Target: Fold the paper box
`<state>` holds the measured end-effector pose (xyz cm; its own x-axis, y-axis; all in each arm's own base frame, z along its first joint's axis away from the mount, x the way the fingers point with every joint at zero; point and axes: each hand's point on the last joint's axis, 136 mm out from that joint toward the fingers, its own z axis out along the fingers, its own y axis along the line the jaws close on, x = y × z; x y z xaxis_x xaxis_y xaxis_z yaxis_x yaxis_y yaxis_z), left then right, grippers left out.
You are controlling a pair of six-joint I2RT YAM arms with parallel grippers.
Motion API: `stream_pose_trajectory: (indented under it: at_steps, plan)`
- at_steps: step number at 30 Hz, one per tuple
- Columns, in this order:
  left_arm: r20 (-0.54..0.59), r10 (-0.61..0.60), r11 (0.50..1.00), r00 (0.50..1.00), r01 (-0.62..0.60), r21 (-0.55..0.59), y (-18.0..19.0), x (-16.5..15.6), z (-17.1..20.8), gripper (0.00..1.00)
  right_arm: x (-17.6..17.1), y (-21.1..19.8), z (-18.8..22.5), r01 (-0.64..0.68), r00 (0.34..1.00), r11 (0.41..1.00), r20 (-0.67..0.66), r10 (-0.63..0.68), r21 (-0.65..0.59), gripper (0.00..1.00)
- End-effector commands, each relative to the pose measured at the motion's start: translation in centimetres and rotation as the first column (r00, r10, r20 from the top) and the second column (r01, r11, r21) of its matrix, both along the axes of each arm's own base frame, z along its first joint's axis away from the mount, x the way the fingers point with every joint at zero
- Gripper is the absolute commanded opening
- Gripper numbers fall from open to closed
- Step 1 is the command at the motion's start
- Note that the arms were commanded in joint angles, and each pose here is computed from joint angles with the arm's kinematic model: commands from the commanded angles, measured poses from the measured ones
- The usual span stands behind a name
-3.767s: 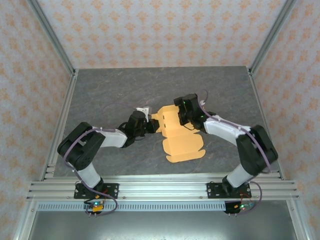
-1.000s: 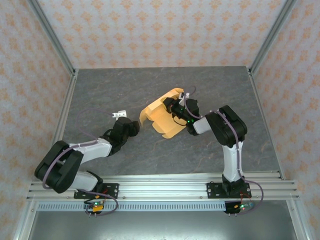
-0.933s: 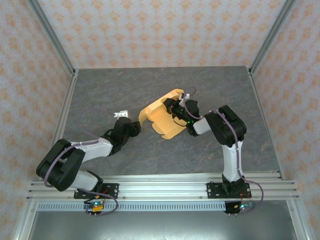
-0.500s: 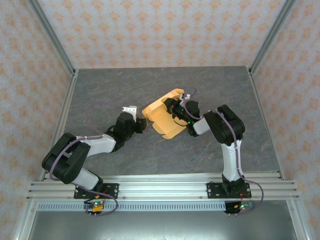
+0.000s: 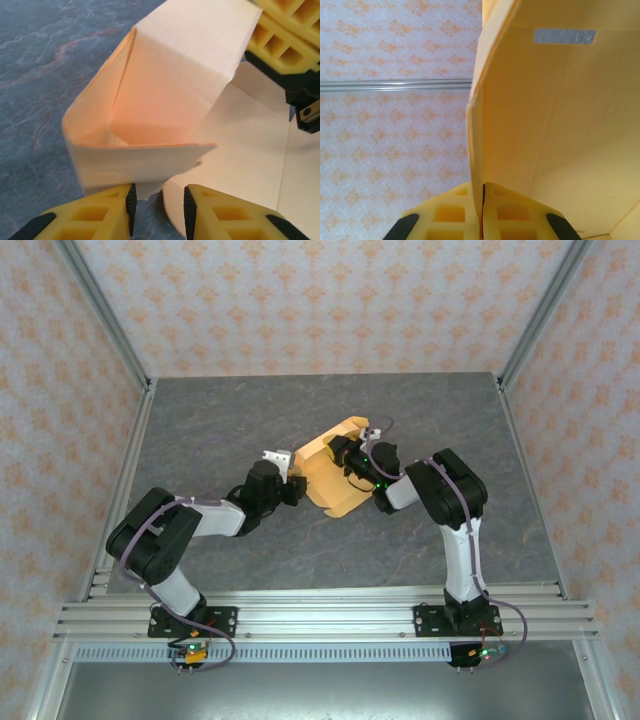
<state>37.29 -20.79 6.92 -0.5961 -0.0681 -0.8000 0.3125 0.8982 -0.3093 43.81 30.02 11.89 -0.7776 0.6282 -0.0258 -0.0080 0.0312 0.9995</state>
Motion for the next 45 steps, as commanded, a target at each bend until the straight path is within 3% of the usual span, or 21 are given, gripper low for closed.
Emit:
stream_pose_trajectory:
  at_steps: [1,10,12,13,15,17,24,30,35,40,45]
  plan:
    - [0.066,-0.035,0.999,0.997,0.036,-0.022,-1.1,0.8,2.2,0.32,0.1,-0.1,0.0,-0.003,1.0,1.0,0.02,0.003,0.01,0.08]
    - [0.108,0.08,0.994,0.991,-0.088,0.07,4.4,-3.1,2.6,0.53,-0.3,-0.1,-0.5,-0.016,1.0,1.0,0.018,0.016,-0.005,0.07]
    - [0.111,0.156,0.985,0.981,-0.163,0.055,6.1,-3.2,2.4,0.62,-0.3,0.0,-0.6,-0.021,1.0,1.0,0.017,0.021,-0.004,0.07]
    - [0.111,0.184,0.981,0.977,-0.19,0.049,6.7,-3.1,2.4,0.72,-0.3,0.0,-0.5,-0.022,1.0,1.0,0.019,0.022,-0.003,0.07]
    - [0.102,0.311,0.944,0.945,-0.32,0.086,9.1,-2.6,1.9,0.75,-0.3,0.1,-0.5,-0.025,1.0,1.0,0.016,0.025,0.0,0.07]
    - [0.104,0.321,0.94,0.941,-0.33,0.09,9.7,-2.3,1.4,0.73,-0.4,0.2,-0.4,-0.036,0.999,0.999,0.019,0.036,0.003,0.07]
    - [0.106,0.053,0.997,0.993,-0.059,0.049,4.3,0.0,0.0,0.71,-0.9,0.4,-0.5,-0.064,0.998,0.998,0.019,0.064,-0.002,0.07]
    - [0.15,-0.007,0.997,0.989,-0.005,0.077,3.0,1.4,0.5,0.7,-1.4,0.4,-0.8,-0.078,0.997,0.997,0.014,0.078,-0.011,0.07]
    - [0.187,-0.067,0.996,0.98,0.056,0.063,1.8,1.2,0.9,0.61,-1.5,0.3,-1.3,-0.081,0.997,0.997,0.003,0.081,-0.018,0.07]
    - [0.204,-0.097,0.992,0.974,0.079,0.095,0.6,0.7,0.8,0.43,-1.5,0.4,-1.4,-0.081,0.997,0.997,-0.002,0.081,-0.019,0.07]
    - [0.23,-0.105,0.991,0.967,0.083,0.103,-0.4,0.4,1.5,0.39,-1.4,0.3,-1.4,-0.078,0.997,0.997,-0.005,0.078,-0.016,0.07]
